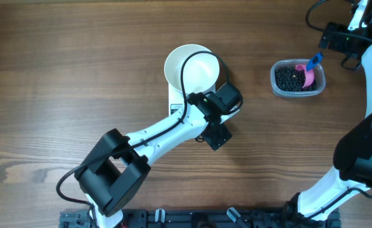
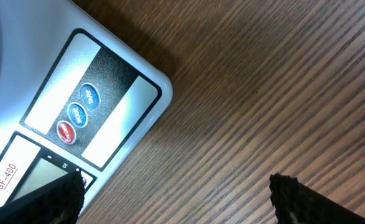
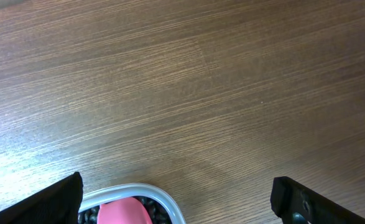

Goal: Scoop item into bowl and weigh 150g on scale
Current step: 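Reach the left gripper to the scale's front button panel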

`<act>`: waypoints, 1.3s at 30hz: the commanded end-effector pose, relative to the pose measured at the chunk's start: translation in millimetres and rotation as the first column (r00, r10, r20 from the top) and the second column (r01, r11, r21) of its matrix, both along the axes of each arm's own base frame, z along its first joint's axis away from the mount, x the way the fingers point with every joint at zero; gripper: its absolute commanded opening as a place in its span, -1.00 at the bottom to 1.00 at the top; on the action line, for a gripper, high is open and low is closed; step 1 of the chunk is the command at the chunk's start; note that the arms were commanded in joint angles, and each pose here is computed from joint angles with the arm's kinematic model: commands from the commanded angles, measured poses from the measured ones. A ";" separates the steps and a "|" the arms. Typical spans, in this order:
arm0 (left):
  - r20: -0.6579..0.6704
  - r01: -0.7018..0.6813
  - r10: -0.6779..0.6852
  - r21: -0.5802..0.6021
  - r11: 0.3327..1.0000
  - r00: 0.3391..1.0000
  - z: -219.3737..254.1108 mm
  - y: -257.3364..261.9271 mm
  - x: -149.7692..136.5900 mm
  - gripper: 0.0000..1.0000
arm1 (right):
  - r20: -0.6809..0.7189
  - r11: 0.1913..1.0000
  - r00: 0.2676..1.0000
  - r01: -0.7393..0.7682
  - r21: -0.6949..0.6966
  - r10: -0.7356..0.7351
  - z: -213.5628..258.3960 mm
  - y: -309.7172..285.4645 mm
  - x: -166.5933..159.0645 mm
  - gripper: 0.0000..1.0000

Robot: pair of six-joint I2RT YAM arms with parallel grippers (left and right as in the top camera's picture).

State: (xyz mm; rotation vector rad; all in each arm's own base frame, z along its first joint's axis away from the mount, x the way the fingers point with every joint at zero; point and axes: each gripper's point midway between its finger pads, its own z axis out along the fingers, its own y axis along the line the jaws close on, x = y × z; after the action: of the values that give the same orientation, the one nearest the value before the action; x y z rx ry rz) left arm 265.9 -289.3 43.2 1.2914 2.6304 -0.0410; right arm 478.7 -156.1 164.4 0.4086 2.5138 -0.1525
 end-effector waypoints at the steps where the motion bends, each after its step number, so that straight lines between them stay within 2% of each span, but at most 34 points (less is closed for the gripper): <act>1: -0.008 0.012 -0.011 0.017 1.000 1.000 -4.0 3.4 -1.0 1.00 | 0.036 1.000 0.999 0.028 -0.014 -0.027 16.2 -4.5 0.6 0.99; 10: -0.016 0.035 -0.034 0.027 0.999 0.999 -6.3 0.1 -7.5 1.00 | 0.036 1.000 0.999 0.028 -0.014 -0.027 16.2 -4.5 0.6 0.99; 17: -0.026 0.030 -0.029 0.038 0.999 0.999 -30.5 -4.2 -1.5 1.00 | 0.036 1.000 0.999 0.028 -0.014 -0.027 16.2 -4.5 0.6 0.99; 39: -0.029 0.027 -0.024 0.081 0.996 0.999 -53.5 5.9 10.7 1.00 | 0.036 1.000 0.999 0.028 -0.014 -0.027 16.2 -4.5 0.6 0.99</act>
State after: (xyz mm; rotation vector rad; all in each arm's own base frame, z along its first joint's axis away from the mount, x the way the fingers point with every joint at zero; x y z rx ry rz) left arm 279.8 -288.4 9.3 1.3286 2.6218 0.0436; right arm 478.7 -156.1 164.4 0.4086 2.5138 -0.1525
